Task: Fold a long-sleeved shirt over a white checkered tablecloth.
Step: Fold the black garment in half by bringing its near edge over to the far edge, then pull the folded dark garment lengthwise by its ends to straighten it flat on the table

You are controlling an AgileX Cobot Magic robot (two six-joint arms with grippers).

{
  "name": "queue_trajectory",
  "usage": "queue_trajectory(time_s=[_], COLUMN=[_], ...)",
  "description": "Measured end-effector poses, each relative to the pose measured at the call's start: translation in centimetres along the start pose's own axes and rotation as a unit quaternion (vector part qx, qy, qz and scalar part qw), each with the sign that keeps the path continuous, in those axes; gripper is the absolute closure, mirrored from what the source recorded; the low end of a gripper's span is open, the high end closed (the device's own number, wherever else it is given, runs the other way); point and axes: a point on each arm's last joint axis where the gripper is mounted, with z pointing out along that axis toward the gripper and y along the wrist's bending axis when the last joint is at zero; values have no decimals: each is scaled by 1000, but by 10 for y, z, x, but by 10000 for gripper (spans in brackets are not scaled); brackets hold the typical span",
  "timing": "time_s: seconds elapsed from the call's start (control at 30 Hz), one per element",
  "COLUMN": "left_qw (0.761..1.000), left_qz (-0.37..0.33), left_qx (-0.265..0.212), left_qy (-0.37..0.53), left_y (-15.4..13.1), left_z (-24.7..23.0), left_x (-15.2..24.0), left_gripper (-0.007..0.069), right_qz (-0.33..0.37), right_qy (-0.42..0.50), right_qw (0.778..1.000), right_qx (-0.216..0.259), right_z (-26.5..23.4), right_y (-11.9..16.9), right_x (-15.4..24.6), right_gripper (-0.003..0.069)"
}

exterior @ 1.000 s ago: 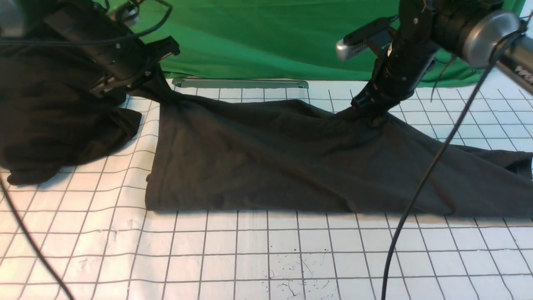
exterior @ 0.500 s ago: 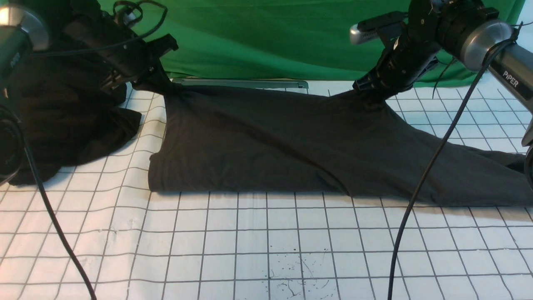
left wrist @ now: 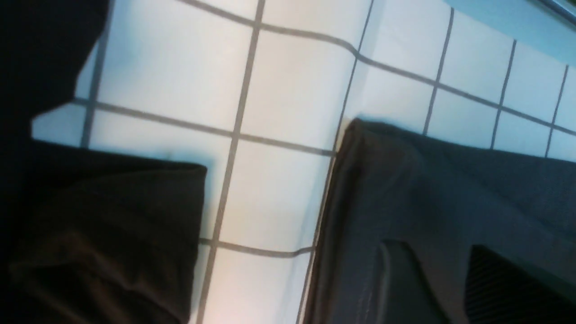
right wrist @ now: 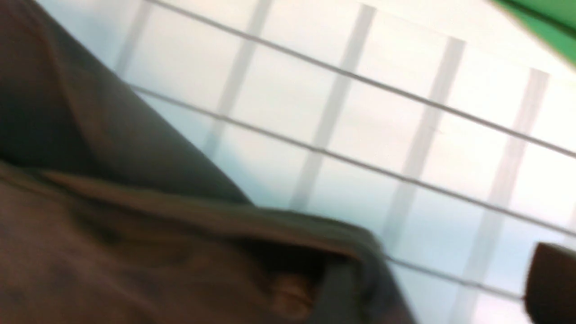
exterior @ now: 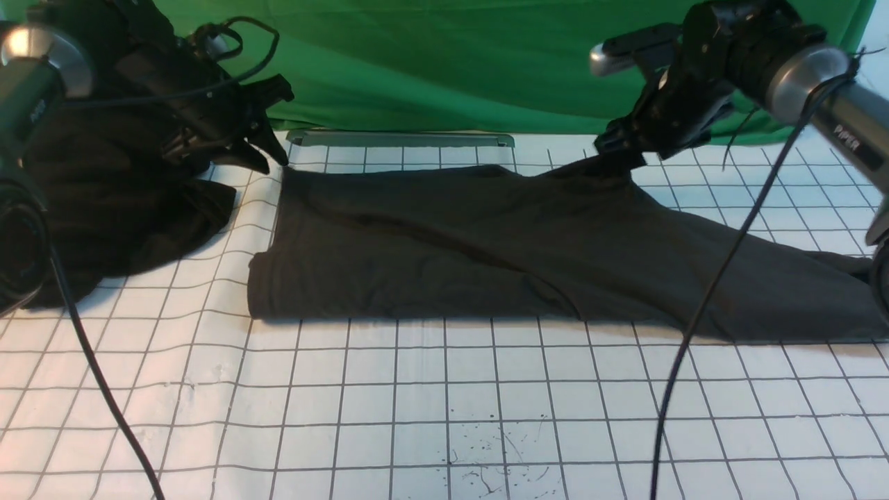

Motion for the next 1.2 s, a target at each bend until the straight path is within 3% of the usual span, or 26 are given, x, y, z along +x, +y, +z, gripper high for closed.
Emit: queue_trajectory(time_s=[0.03, 0.1, 0.2, 0.27, 0.33, 0.37, 0.4, 0.43, 0.47, 0.5, 0.57, 0.7, 0.8, 0.83, 0.93, 1.0, 1.2], left_qw=[1000, 1000, 999, 998, 997, 996, 996, 996, 995, 995, 995, 995, 992, 990, 988, 987, 990], left_qz=[1, 26, 46, 54, 67, 68, 76, 76, 86, 88, 94, 92, 77, 70, 70, 73, 80], left_qx=[0, 5, 12, 16, 21, 21, 23, 23, 21, 21, 16, 1, -11, -17, -23, -23, -21], left_qy=[-1, -12, -21, -28, -44, -44, -49, -49, -45, -45, -12, 49, 101, 121, 138, 139, 112], left_y=[0, -7, -17, -23, -30, -30, -33, -33, -34, -35, -32, -22, -12, -6, -1, 0, 0], left_z=[-1, -14, -37, -50, -67, -68, -76, -76, -80, -84, -88, -90, -82, -76, -69, -68, -67], left_x=[0, -3, -7, -9, -11, -11, -11, -11, -8, -6, 11, 45, 70, 79, 87, 88, 84], left_gripper=[367, 284, 218, 201, 203, 205, 240, 240, 298, 316, 451, 594, 618, 614, 586, 558, 424], right_qz=[0, 3, 18, 29, 52, 53, 67, 69, 81, 84, 105, 142, 180, 208, 242, 251, 265], right_qy=[-3, 1, -1, -13, -29, -32, -30, -30, -24, -22, 13, 85, 115, 124, 125, 124, 112], right_qw=[1000, 1000, 998, 997, 995, 994, 994, 993, 993, 993, 991, 983, 974, 969, 962, 960, 958], right_qx=[2, 28, 57, 69, 85, 86, 87, 87, 83, 81, 76, 75, 69, 57, 38, 31, 24], right_z=[-5, -37, -76, -98, -128, -134, -146, -148, -161, -164, -179, -174, -148, -131, -107, -96, -61], right_y=[-1, -19, -44, -58, -81, -83, -93, -94, -100, -101, -109, -124, -140, -147, -157, -162, -169], right_x=[-1, -6, -8, -9, -5, -5, 2, 4, 16, 17, 49, 103, 140, 158, 177, 182, 186], right_gripper=[123, 100, 134, 179, 333, 365, 501, 516, 591, 604, 644, 611, 491, 415, 292, 249, 243])
